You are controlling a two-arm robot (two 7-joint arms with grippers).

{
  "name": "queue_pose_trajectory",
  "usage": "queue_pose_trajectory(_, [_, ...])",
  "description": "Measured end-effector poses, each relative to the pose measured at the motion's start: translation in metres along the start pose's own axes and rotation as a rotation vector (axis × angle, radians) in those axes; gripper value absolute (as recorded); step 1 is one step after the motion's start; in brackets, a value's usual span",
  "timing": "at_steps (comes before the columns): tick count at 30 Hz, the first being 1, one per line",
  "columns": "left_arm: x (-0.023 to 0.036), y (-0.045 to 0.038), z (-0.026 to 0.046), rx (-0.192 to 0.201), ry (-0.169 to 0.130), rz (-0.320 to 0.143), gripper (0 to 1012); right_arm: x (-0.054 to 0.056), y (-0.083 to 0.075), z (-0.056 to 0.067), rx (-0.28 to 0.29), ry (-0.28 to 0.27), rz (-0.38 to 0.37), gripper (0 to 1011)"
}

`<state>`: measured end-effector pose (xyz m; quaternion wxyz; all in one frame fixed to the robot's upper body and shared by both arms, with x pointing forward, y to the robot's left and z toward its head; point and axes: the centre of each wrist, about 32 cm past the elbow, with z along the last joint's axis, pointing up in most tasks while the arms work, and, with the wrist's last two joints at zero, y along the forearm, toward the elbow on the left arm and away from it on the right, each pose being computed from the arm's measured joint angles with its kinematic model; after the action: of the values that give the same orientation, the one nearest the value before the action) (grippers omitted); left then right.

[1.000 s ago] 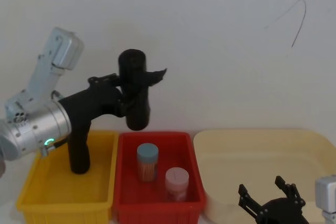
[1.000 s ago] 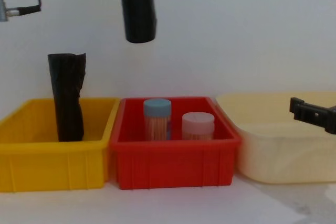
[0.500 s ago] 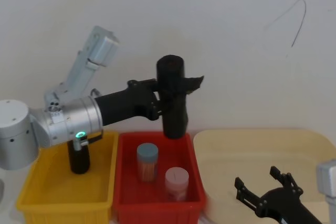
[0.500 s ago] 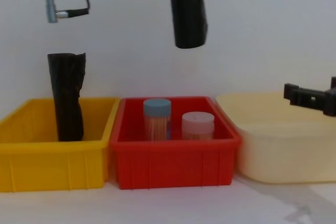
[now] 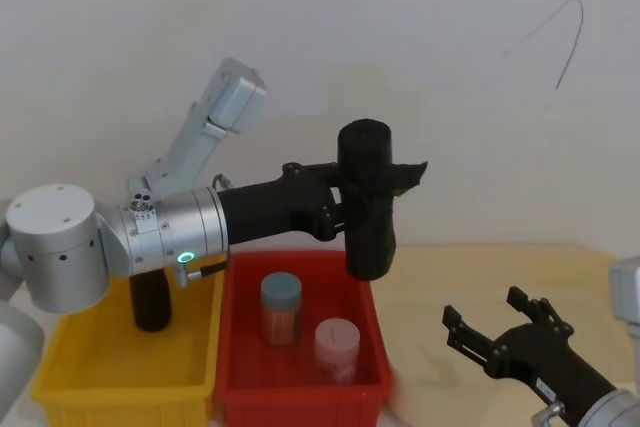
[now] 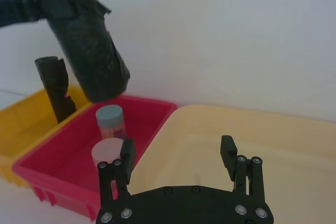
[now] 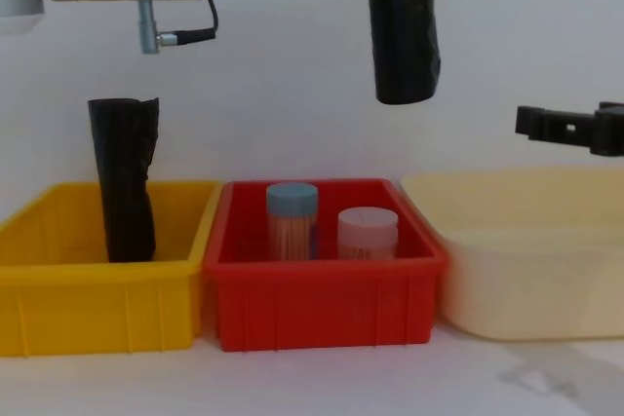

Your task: Pick up the garbage bag with the one hand and transfer it to the other hand.

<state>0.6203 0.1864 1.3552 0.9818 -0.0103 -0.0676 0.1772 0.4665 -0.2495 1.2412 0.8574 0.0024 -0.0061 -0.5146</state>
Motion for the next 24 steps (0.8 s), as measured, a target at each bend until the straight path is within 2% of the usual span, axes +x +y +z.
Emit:
queue_pose_trajectory(11, [0.0013,-0.0093,-0.0028,0.009,0.003,-0.051,435,0.0,0.009,0.011,0.009,0.026,0.025,1004])
queue_pose_trajectory(24, [0.0038,-0.0182,-0.007,0.02,0.004,-0.084,435,-0.008,0.016,0.012,0.005,0.035,0.076,1004])
